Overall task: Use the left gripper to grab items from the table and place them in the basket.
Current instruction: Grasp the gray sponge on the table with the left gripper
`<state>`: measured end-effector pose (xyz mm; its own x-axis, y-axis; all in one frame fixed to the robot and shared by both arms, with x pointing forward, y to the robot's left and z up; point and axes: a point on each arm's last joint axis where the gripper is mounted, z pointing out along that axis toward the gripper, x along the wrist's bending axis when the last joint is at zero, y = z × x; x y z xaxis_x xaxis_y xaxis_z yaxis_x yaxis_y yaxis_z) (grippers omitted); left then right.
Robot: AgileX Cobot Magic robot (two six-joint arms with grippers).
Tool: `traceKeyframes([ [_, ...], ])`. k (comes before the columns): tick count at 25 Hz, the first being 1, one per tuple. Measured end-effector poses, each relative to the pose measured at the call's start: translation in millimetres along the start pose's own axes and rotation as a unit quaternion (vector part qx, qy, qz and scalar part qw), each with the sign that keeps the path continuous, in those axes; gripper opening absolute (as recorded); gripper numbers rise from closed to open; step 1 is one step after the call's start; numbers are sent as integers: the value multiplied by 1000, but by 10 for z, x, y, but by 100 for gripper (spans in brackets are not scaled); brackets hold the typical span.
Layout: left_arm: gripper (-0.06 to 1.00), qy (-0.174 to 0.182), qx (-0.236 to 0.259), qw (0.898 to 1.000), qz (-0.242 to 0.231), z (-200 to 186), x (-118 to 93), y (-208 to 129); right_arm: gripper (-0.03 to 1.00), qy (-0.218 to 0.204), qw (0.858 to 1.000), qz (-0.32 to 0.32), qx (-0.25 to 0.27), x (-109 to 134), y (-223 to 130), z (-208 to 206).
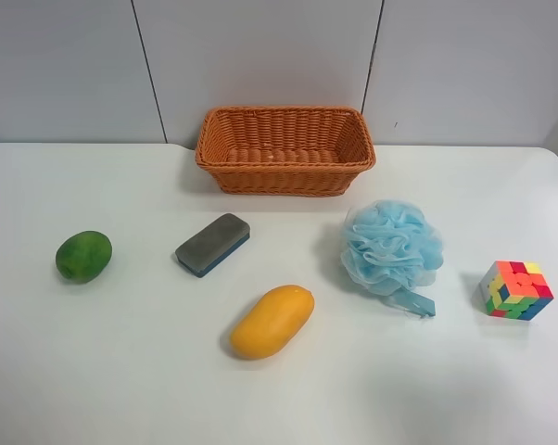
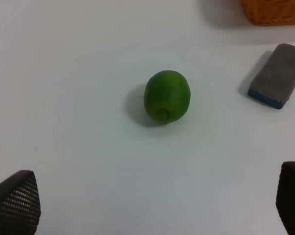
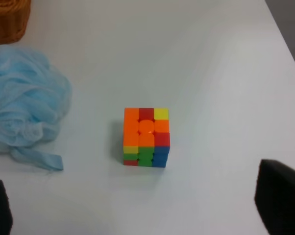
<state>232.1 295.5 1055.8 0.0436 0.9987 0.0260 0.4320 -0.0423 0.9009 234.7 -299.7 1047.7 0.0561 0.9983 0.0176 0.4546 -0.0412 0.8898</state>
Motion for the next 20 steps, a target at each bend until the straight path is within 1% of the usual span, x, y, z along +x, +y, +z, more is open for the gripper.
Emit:
traceKeyframes([
  [20,95,0,0,1000,0,0,0,0,99,0,1000,0,0,0,0,0],
])
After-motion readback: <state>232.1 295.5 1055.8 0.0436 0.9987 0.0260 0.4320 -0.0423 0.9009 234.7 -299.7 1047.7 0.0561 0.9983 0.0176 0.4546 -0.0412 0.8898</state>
